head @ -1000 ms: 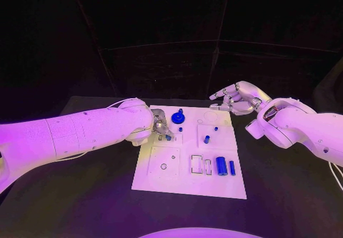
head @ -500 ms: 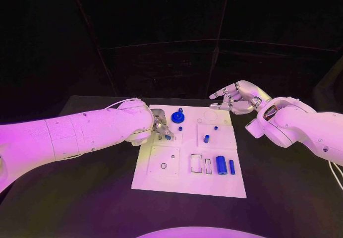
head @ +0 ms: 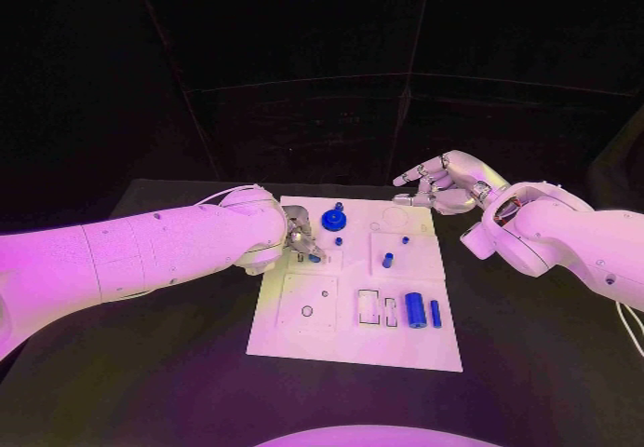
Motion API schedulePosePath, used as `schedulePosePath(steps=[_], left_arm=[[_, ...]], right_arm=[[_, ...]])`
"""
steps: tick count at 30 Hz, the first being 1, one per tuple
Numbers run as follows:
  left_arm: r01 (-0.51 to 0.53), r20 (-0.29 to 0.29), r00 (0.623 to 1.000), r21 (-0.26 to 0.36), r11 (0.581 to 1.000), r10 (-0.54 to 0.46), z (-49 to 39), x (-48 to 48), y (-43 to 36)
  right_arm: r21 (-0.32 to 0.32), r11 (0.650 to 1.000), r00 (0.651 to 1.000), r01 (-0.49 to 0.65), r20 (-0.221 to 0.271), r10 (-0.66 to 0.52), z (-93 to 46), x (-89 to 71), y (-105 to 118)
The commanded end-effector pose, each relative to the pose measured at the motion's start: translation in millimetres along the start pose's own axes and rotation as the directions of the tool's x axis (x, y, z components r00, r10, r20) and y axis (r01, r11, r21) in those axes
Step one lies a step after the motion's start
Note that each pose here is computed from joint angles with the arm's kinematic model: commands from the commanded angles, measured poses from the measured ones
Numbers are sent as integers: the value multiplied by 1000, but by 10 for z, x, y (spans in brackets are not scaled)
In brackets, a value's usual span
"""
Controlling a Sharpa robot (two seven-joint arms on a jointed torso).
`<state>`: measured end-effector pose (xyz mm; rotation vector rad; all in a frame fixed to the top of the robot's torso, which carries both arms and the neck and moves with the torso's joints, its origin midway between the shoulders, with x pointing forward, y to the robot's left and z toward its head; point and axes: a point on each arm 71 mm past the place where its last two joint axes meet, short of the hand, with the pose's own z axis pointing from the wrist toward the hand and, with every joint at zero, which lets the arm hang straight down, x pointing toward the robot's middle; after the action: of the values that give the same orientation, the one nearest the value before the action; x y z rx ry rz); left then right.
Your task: Assemble the parts on the task board
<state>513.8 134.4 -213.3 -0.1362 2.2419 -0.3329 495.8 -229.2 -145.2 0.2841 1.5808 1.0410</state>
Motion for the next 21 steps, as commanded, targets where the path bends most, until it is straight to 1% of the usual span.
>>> schedulePosePath(steps=[1, 10, 21], left_arm=[[-21, -17, 1000, -25, 999, 21, 13, 28, 27], [-23, -31, 999, -23, 999, 22, 42, 35, -25], [-34, -44, 998, -36, 999, 33, 89, 21, -48]], right_arm=[[-11, 1000, 1000, -4, -6, 3, 7, 0, 17], [-11, 1000, 1000, -4, -6, 4, 11, 5, 19], [-11, 1000, 1000, -5, -8, 5, 12, 10, 25]])
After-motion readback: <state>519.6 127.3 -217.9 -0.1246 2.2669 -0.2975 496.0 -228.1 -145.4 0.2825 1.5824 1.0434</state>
